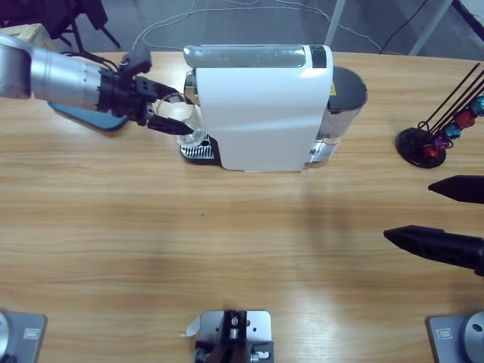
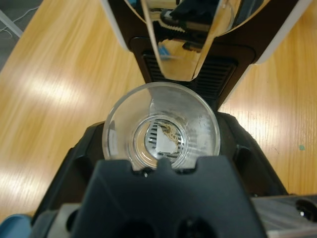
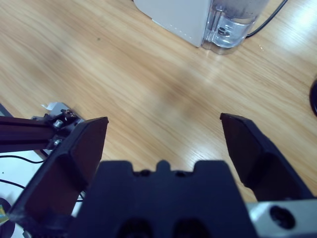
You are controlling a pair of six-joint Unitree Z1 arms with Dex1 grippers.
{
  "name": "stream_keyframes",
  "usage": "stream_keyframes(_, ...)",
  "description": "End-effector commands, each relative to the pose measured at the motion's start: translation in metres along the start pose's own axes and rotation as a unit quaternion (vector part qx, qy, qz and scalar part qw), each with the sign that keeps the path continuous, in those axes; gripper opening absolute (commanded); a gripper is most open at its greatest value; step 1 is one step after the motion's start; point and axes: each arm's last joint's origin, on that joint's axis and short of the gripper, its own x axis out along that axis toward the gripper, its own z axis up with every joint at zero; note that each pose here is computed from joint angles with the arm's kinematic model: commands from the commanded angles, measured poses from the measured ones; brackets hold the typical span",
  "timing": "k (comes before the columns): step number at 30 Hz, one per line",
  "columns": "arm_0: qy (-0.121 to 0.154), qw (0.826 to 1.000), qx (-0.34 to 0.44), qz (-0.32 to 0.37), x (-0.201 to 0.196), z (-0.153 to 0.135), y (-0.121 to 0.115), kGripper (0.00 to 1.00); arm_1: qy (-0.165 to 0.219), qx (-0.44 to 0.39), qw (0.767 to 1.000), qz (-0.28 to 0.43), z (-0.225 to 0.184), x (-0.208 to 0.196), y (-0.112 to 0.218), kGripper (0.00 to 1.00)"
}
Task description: Pour coffee
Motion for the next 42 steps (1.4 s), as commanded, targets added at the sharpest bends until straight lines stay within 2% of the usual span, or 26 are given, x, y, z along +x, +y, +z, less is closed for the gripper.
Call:
stream_keyframes(1, 0.009, 0.999, -0.015, -0.028, 0.026, -0.006, -0.004, 0.000, 0.022, -0.003, 1.000, -0.022, -0.002, 0.013, -0.002, 1.000)
stream_keyframes(7, 0.010, 0.999, -0.016, -0.035, 0.030, -0.004, -0.009, 0.000, 0.022, 0.001, 0.999, -0.023, -0.001, 0.013, -0.003, 1.000)
stream_keyframes(8, 0.011, 0.999, -0.016, -0.034, 0.029, -0.005, -0.010, 0.080, 0.021, 0.002, 0.999, -0.024, -0.001, 0.013, -0.003, 1.000)
stream_keyframes(9, 0.013, 0.999, -0.016, -0.034, 0.028, -0.005, -0.011, 0.605, 0.021, 0.003, 0.999, -0.024, -0.001, 0.013, -0.004, 1.000)
stream_keyframes(10, 0.014, 0.999, -0.017, -0.035, 0.028, -0.006, -0.011, 0.931, 0.022, 0.003, 0.999, -0.024, -0.001, 0.013, -0.004, 1.000)
stream_keyframes(11, 0.014, 0.999, -0.018, -0.035, 0.028, -0.006, -0.012, 0.982, 0.022, 0.003, 0.999, -0.024, -0.001, 0.013, -0.004, 1.000)
stream_keyframes(19, 0.005, 1.000, -0.011, -0.019, 0.009, 0.001, -0.015, 1.000, 0.026, 0.003, 0.999, -0.020, 0.000, 0.015, -0.002, 1.000)
stream_keyframes(25, -0.005, 1.000, -0.016, 0.018, -0.038, 0.001, -0.028, 1.000, 0.025, 0.003, 1.000, -0.017, 0.000, 0.015, -0.002, 1.000)
stream_keyframes(30, -0.021, 0.999, -0.007, 0.039, -0.072, 0.008, -0.053, 1.000, 0.021, 0.004, 1.000, -0.023, 0.002, 0.015, -0.002, 1.000)
stream_keyframes(34, -0.042, 0.994, -0.081, 0.054, -0.104, 0.016, -0.089, 1.000, 0.017, 0.003, 0.999, -0.044, 0.001, 0.018, -0.004, 1.000)
stream_keyframes(35, -0.040, 0.993, -0.088, 0.068, -0.113, 0.017, -0.099, 1.000, 0.014, 0.003, 0.999, -0.049, 0.000, 0.017, -0.005, 1.000)
stream_keyframes(37, -0.055, 0.986, -0.107, 0.114, -0.140, 0.023, -0.120, 1.000, 0.006, 0.003, 0.998, -0.061, 0.001, 0.017, -0.006, 1.000)
stream_keyframes(39, -0.048, 0.973, -0.149, 0.170, -0.160, 0.029, -0.134, 1.000, -0.003, 0.004, 0.998, -0.064, 0.003, 0.017, -0.006, 1.000)
stream_keyframes(42, -0.013, 0.948, -0.228, 0.221, -0.178, 0.029, -0.149, 1.000, -0.011, 0.007, 0.998, -0.063, 0.005, 0.020, -0.005, 1.000)
